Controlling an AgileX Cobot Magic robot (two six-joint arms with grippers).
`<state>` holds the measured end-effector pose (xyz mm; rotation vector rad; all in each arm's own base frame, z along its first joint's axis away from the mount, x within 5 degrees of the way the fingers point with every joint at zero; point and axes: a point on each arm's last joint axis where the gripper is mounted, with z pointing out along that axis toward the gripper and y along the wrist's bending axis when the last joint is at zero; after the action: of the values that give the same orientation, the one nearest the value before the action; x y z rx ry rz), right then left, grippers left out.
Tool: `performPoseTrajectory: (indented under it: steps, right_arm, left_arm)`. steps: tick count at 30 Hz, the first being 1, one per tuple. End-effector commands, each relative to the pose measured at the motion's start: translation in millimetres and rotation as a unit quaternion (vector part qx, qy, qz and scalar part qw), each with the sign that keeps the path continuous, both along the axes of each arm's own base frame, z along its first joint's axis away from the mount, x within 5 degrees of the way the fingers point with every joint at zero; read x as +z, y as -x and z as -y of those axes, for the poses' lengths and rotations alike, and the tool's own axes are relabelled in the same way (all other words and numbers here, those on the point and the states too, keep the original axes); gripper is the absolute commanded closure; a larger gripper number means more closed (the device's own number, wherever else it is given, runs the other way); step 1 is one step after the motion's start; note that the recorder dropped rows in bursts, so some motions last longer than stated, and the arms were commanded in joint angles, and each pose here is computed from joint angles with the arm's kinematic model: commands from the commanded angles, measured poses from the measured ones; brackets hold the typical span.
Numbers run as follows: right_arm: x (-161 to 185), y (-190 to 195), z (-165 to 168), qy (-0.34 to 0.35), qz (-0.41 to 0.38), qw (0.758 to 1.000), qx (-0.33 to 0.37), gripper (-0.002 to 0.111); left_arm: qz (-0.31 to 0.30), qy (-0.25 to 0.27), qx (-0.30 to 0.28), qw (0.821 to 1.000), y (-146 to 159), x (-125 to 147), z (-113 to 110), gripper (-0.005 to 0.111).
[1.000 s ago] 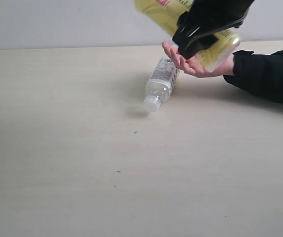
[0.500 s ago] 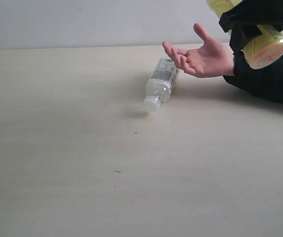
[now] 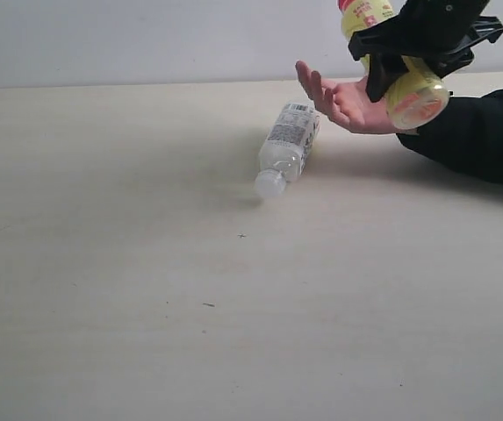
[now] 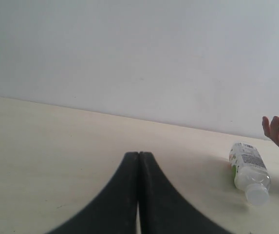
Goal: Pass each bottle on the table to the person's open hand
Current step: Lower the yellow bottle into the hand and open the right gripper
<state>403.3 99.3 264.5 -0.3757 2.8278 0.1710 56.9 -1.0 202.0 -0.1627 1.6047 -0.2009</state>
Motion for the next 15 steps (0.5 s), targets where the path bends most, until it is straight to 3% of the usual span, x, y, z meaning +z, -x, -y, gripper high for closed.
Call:
performPoseTrajectory:
  steps: [1,8,15]
  right_arm:
    - [-6,-14,-4,-0.005,-0.011,1.0,0.001,0.108]
    - [-38,-26,-7,0.003,-0.065,0.998,-0.003,0.108]
    - [-40,-28,-7,0.001,-0.06,0.998,-0.008,0.108]
  left_arm:
    - [0.008,-0.002,-0.004,1.0,0,1,0,0.107]
    - [0.008,-0.002,-0.004,1.0,0,1,0,0.107]
    - [0.008,-0.002,-0.004,1.0,0,1,0,0.107]
